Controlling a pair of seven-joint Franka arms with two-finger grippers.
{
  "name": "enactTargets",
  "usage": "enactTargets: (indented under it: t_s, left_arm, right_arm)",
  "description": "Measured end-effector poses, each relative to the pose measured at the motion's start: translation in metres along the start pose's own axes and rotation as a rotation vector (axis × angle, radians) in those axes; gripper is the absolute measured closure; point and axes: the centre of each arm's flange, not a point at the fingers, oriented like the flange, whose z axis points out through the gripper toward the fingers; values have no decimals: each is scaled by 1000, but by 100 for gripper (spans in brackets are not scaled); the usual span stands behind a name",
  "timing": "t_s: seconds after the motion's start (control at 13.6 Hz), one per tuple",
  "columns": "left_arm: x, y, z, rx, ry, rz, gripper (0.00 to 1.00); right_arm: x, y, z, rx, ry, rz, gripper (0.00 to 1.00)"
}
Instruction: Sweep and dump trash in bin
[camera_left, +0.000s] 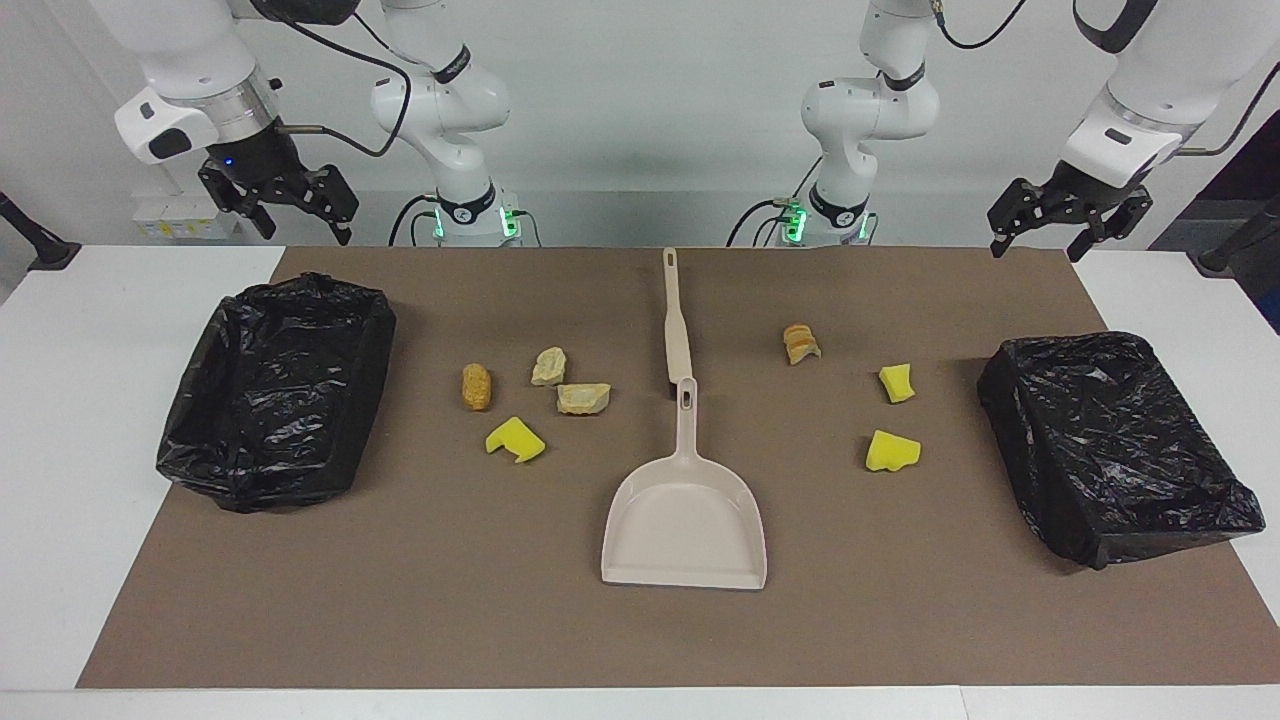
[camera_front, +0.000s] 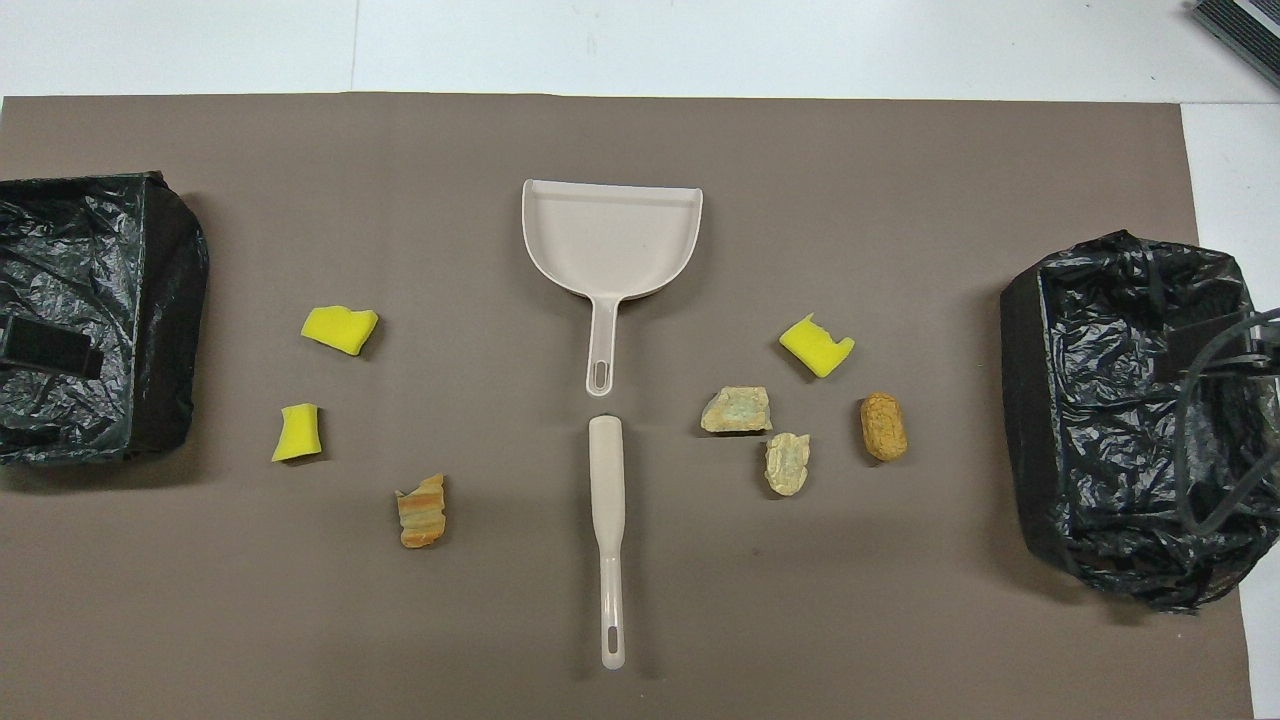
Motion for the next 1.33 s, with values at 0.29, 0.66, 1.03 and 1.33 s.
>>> enactTargets:
  t_s: [0.29,0.66,1.03,1.33]
  left_arm:
    - [-1,0,1,-1,-6,0,0]
    - [-1,0,0,-1,-8,0,0]
    - [-2,0,3,-2,-15,0,0]
    - [-2,0,4,-2,-16,0,0]
  right_arm:
    - [5,-36,9,-11,15,-18,0]
    - [29,-61,32,-18,37,-10,0]
    - [28,-68,41,-24,7,-23,0]
    - [26,-69,43,-22,-21,0,0]
